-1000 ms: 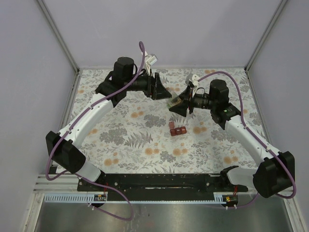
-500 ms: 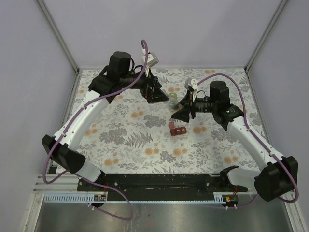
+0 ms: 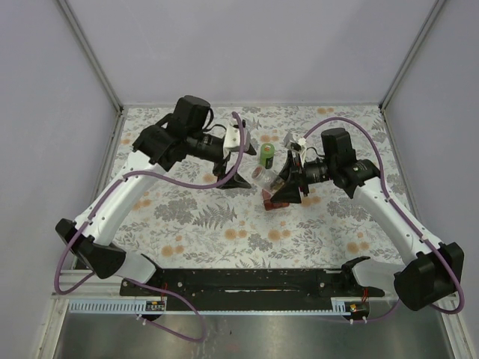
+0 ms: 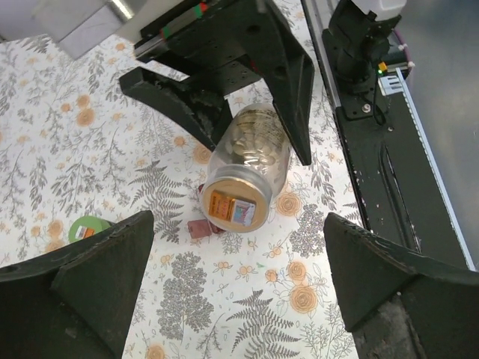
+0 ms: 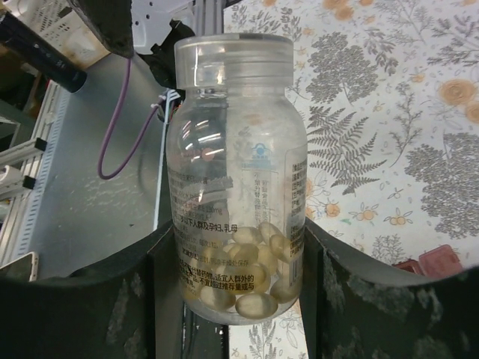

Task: Sort the pills into containers
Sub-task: Unscrew the lid of the pill bottle.

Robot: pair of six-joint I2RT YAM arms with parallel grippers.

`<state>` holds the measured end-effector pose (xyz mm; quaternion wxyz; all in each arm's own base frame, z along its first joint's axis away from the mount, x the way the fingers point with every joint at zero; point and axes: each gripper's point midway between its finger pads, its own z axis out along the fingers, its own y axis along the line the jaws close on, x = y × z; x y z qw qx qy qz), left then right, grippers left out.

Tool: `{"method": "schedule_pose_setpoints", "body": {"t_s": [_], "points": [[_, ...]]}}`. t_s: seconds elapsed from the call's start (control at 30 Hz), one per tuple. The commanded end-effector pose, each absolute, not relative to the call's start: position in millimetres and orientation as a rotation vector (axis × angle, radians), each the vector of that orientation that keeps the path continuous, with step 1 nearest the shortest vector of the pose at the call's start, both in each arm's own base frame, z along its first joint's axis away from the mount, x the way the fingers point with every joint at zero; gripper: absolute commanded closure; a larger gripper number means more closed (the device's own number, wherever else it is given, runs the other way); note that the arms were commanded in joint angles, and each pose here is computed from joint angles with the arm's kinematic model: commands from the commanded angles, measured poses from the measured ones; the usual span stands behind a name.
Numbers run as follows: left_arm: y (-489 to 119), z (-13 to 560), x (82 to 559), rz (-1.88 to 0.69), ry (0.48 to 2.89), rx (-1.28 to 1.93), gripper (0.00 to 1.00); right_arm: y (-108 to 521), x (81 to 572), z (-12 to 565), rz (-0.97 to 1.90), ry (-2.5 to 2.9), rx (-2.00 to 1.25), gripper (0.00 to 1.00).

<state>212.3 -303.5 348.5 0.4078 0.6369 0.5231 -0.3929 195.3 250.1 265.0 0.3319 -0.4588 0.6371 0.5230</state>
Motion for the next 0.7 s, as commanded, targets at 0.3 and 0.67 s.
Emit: {"method": "schedule_pose_setpoints", "body": {"t_s": [0.3, 0.67], "points": [[-325.7, 333.5, 194.8, -0.988, 1.147, 1.761, 0.09, 253.8, 177.7, 275.2, 1.451, 1.592, -1.274, 1.00], [-329.8, 330.3, 195.0, -1.017, 1.154, 1.769, 0.26, 252.8, 175.7, 270.8, 1.428, 1.597, -1.290, 1.00]]}}
